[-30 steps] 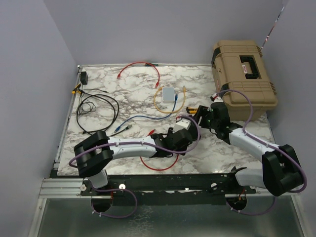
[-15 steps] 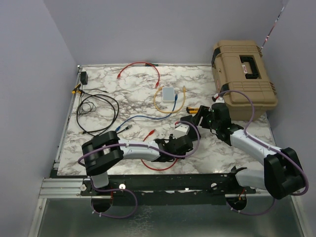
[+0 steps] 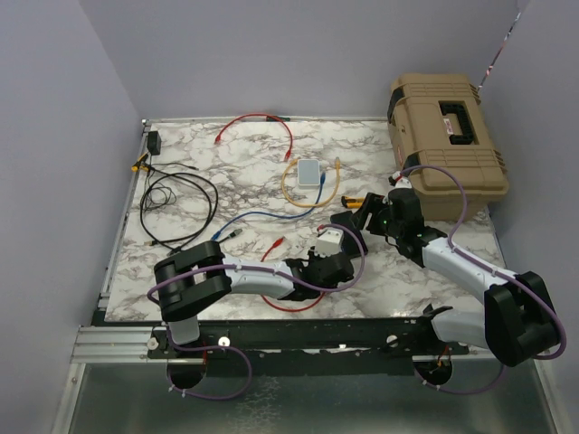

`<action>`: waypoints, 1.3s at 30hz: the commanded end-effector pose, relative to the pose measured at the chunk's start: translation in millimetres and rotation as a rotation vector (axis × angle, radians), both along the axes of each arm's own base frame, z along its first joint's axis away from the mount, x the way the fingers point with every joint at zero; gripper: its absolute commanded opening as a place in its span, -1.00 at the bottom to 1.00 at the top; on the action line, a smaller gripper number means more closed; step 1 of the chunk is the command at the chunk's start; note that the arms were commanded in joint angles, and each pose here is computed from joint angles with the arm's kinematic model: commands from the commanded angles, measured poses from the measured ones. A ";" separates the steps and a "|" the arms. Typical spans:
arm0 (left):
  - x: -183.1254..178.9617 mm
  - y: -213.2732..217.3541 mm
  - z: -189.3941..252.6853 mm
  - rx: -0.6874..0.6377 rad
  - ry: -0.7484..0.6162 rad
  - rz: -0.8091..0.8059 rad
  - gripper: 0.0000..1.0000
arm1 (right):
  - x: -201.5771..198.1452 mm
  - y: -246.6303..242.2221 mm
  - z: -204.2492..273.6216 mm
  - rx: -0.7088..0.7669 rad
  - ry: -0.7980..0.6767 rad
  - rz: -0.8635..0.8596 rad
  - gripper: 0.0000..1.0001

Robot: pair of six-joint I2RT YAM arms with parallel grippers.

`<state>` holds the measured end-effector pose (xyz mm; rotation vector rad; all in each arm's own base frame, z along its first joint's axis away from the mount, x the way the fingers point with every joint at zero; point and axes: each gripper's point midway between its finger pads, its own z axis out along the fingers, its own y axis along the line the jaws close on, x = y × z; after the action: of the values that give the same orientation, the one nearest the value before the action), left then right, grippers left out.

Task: Insert the plug into the switch port
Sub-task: Pick up the connector from the center of the board, then insert the connector into the switch port.

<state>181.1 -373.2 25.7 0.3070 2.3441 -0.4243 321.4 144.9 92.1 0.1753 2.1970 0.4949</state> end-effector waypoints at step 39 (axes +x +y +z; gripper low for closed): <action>44.4 64.8 -8.9 0.264 -0.274 -0.412 -1.00 | 25.7 30.4 -22.9 0.074 0.117 0.118 0.39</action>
<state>234.1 -309.9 22.9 0.7545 2.1008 -0.1986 333.0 172.1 64.5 0.0990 2.3203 0.6078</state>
